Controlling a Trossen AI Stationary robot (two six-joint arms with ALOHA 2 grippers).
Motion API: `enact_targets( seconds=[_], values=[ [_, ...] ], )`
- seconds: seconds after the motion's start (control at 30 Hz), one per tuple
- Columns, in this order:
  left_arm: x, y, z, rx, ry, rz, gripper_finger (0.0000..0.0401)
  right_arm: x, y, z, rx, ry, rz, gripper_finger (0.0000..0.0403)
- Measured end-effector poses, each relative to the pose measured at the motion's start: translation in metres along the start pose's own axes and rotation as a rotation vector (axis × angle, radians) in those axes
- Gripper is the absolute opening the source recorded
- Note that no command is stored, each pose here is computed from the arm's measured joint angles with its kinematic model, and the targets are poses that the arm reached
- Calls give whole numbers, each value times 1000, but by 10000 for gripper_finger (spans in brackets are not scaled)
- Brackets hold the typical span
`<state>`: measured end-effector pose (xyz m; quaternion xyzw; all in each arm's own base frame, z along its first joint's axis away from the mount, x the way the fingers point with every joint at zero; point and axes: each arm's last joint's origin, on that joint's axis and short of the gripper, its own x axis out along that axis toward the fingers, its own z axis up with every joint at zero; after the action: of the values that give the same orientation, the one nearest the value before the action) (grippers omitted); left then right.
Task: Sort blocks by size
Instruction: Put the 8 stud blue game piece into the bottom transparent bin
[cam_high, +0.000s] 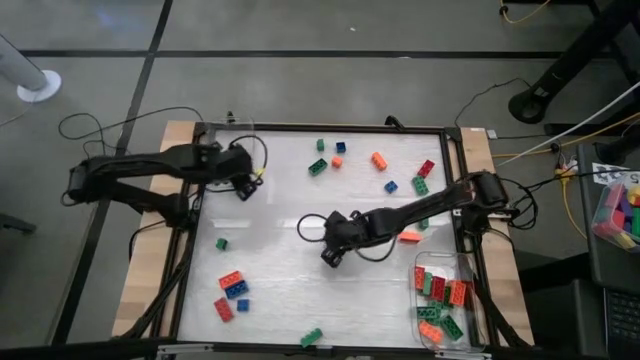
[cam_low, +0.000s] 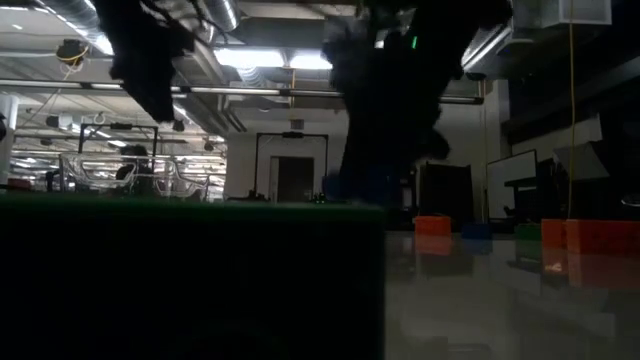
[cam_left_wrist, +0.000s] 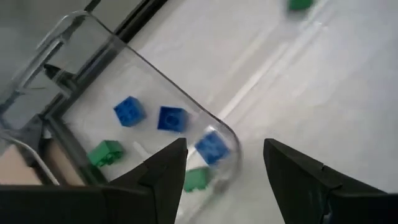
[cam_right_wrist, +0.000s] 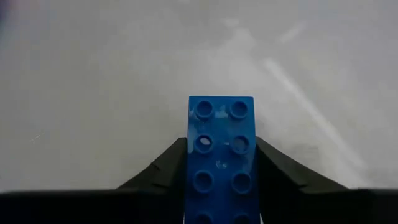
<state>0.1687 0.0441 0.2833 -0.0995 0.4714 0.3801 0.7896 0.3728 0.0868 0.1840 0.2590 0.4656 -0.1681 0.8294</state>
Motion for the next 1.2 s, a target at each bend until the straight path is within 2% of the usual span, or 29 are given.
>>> enact_targets(
  seconds=[0.2, 0.3, 0.5, 0.67, 0.9, 1.03, 1.2],
  values=[
    [-34, 2, -22, -97, -38, -196, 200, -64, 18, -10, -38, 109, 247, 152],
    [-44, -1, -29, -148, -48, -279, 200, -95, 26, -24, -38, 154, 313, 145],
    [-53, -17, -39, -146, -31, -364, 200, -154, 34, -65, -53, 236, 368, 149],
    [-55, -40, -43, -126, -8, -403, 200, -185, 32, -112, -119, 346, 284, 152],
    [-50, -84, -49, -48, 4, -455, 200, -208, 15, -174, -236, 513, 27, 157],
    [-46, -105, -58, -48, 69, -465, 200, -217, 13, -192, -227, 519, -7, 178],
    [-44, -125, -78, -53, 227, -469, 200, -222, 12, -203, -185, 499, -24, 197]
  ],
)
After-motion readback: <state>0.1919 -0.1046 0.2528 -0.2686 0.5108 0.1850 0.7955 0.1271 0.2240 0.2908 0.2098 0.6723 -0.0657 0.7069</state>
